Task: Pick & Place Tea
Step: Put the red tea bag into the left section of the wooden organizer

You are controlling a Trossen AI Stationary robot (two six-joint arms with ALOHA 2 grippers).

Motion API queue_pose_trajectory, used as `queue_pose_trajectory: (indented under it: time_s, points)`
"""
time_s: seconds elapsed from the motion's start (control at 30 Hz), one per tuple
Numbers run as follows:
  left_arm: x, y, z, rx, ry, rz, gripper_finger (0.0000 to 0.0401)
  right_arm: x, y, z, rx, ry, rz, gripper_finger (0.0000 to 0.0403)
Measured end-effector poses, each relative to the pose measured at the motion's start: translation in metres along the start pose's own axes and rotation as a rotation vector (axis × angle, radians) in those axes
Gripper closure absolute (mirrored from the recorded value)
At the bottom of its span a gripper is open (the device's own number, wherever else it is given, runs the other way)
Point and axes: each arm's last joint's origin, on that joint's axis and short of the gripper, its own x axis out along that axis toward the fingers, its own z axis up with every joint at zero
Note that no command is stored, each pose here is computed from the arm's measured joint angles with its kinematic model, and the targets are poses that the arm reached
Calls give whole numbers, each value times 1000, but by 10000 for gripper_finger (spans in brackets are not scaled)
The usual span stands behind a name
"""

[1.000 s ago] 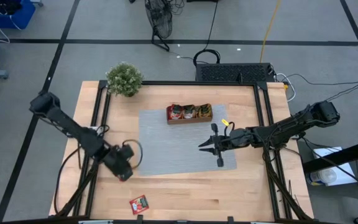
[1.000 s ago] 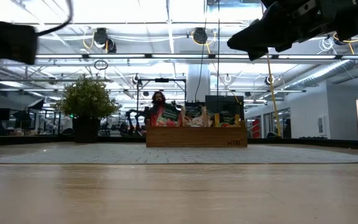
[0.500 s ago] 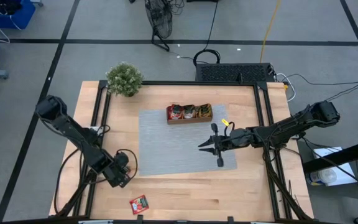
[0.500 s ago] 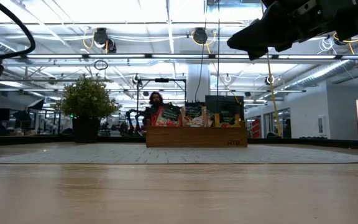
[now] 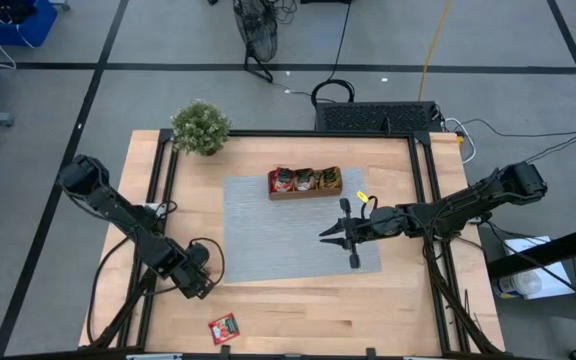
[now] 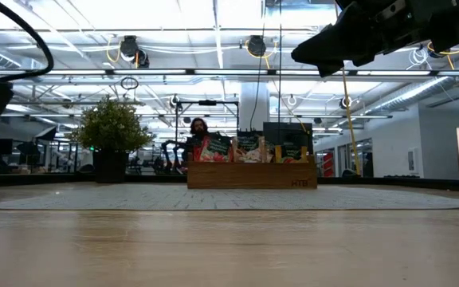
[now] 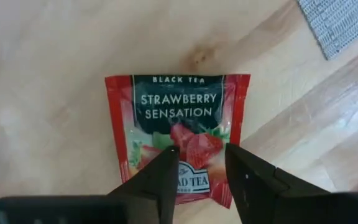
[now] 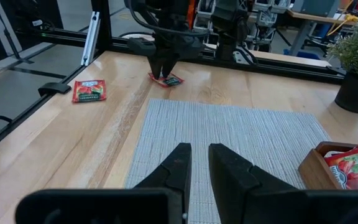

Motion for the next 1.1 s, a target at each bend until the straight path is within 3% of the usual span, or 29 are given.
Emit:
queue_pose_trajectory:
  time_s: [0.23, 0.33, 0.5, 0.57, 0.73, 0.9, 1.1]
  points:
    - [-1, 8, 26, 82, -149, 94, 231, 0, 0, 0, 3, -1, 0, 360]
    - [-1, 7, 35, 114, -158, 89, 214, 0, 0, 1, 16, -7, 0, 360]
    - [-1, 1, 44, 301, -223, 52, 192, 0, 0, 1, 19, -7, 0, 360]
    - [-1, 0, 45, 309, -236, 44, 188, 0, 0, 0, 19, -5, 0, 360]
    - [-4, -3, 48, 424, -183, 41, 187, 0, 0, 0, 17, 0, 0, 360]
    - [-34, -16, 53, 547, -118, 110, 187, 0, 0, 0, 10, 0, 0, 360]
    - [-49, -18, 54, 535, -125, 182, 187, 0, 0, 0, 9, 1, 0, 360]
